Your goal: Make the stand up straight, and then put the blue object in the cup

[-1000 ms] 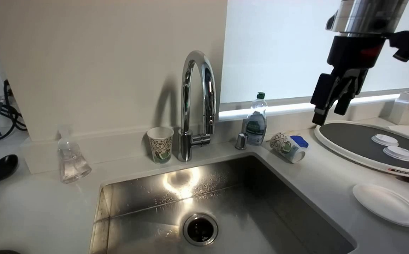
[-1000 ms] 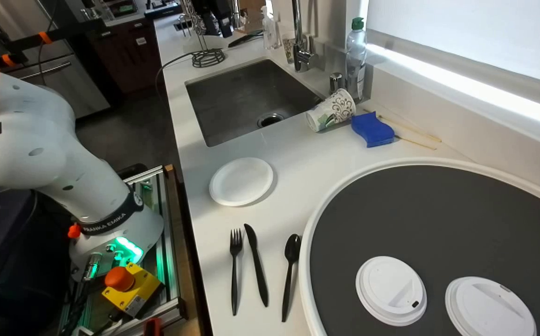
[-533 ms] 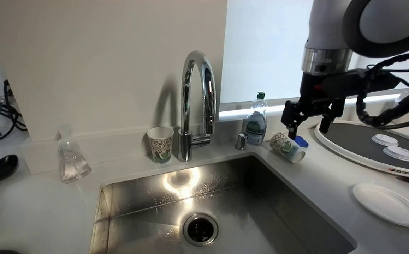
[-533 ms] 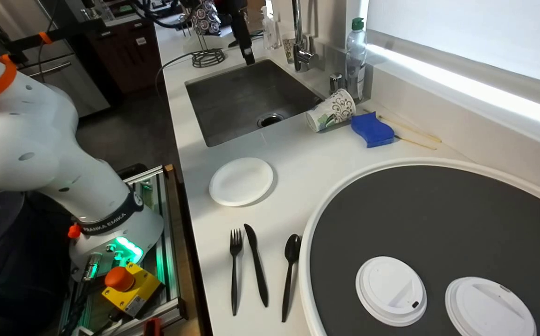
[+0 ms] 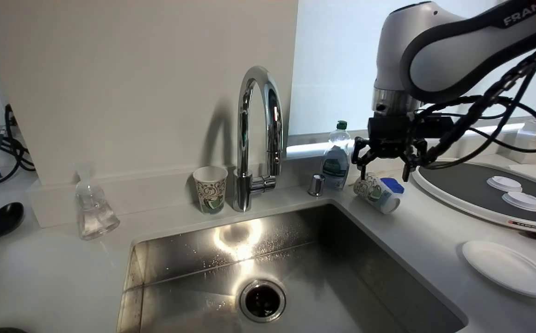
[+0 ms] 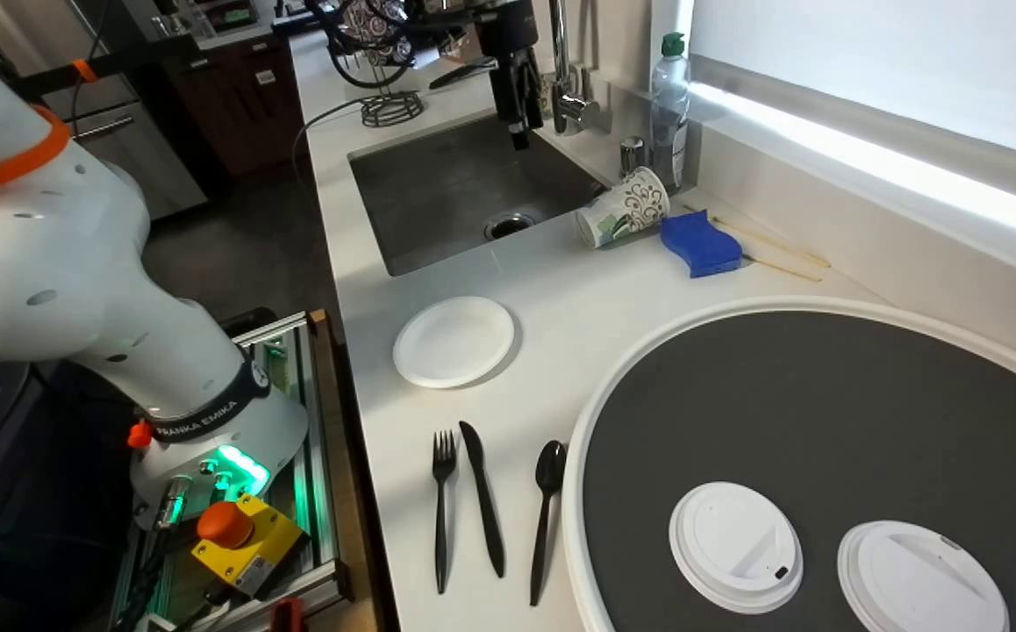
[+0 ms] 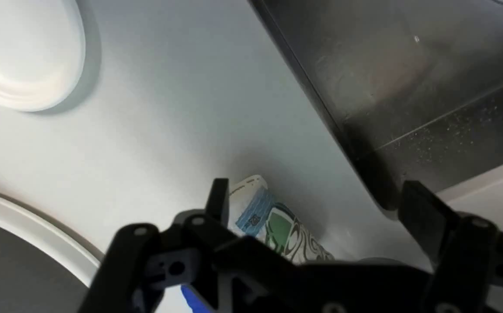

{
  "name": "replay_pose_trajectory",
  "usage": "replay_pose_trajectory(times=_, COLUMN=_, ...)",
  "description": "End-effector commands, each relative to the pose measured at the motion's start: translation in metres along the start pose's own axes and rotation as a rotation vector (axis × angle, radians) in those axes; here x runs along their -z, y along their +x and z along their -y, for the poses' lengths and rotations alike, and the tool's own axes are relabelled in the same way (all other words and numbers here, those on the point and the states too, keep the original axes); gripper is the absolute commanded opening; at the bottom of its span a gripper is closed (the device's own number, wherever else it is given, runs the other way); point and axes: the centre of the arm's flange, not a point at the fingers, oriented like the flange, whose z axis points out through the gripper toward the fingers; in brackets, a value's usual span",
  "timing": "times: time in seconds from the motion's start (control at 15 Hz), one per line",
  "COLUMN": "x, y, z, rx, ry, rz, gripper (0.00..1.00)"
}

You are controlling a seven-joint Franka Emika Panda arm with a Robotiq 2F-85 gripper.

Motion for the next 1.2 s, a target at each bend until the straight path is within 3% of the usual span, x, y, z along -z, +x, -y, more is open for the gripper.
replay_pose_trajectory(times=0.0, x=-0.013, y=0.030, z=0.018, rx=-0.203, ry=-0.001, rz=-0.009, gripper=1.00)
replay_pose_trajectory(times=0.67, x=-0.033, y=0.074, z=0.014, rx=-0.712, ry=-0.002, rz=-0.080, gripper=1.00)
replay_pose_trajectory(times=1.13, x=-0.034, y=0.079, z=0.004, rx=-0.731, ry=-0.012, rz=-0.055, gripper=1.00)
